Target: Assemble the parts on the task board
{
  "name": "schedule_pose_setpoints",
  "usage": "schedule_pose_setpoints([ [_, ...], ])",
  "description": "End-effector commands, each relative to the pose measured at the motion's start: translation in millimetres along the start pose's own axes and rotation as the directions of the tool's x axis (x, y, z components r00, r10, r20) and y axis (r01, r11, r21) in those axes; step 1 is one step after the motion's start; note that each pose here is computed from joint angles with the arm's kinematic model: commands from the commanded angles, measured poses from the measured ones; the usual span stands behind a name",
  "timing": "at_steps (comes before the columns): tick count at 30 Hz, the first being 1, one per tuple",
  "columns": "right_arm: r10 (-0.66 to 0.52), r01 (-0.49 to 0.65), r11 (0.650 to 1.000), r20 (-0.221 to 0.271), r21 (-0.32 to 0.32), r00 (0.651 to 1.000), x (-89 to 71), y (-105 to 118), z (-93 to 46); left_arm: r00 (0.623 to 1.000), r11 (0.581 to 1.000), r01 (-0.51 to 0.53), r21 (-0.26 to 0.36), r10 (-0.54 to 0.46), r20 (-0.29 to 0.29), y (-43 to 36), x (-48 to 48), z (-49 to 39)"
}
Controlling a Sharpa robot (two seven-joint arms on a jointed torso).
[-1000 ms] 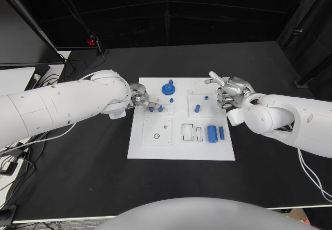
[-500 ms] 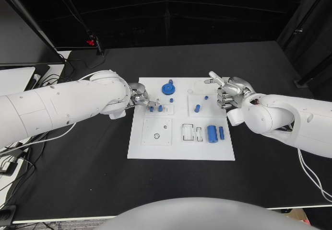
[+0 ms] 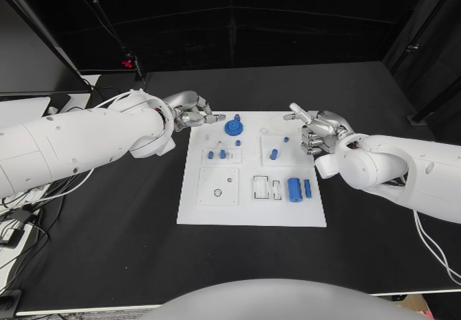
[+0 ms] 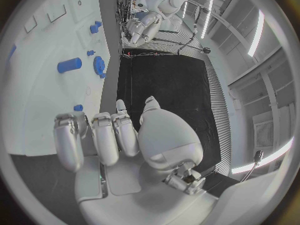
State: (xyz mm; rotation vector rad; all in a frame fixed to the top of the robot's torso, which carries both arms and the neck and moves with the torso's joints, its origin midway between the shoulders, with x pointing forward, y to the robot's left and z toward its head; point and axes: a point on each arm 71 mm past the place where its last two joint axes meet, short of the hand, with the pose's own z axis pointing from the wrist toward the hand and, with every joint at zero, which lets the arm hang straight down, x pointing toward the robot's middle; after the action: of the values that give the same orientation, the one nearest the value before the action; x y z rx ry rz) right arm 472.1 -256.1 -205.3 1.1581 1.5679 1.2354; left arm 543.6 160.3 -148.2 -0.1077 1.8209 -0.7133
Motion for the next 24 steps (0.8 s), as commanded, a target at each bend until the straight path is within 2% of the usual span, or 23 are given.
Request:
schedule_pose_setpoints([
  [1, 0.001, -0.001, 1.0, -0.009, -0.01, 1.0, 1.2, 1.6, 0.2, 0.977, 0.977, 0.045, 0.207, -0.086, 0.194, -14.6, -16.8, -1.2],
  [6, 0.001, -0.001, 1.0, -0.006, -0.016, 1.0, 0.7, 1.9, 0.6, 0.974, 0.962, 0.061, 0.265, -0.115, 0.193, -17.2, -14.3, 4.4],
  [13, -0.002, 0.002, 0.999, -0.002, -0.039, 1.0, 0.2, 3.4, 0.7, 0.984, 0.949, 0.07, 0.307, -0.115, 0.133, -16.1, 5.7, 15.9],
  [18, -0.006, 0.006, 0.998, 0.003, -0.06, 1.0, 0.5, 5.0, 0.9, 0.993, 0.934, -0.045, 0.356, 0.003, 0.119, -16.2, 22.6, 21.0],
  [24, -0.015, 0.016, 0.996, 0.005, -0.086, 1.0, 0.9, 6.8, 1.0, 0.967, 0.871, -0.252, 0.421, 0.214, 0.136, -18.4, 38.5, 24.4],
])
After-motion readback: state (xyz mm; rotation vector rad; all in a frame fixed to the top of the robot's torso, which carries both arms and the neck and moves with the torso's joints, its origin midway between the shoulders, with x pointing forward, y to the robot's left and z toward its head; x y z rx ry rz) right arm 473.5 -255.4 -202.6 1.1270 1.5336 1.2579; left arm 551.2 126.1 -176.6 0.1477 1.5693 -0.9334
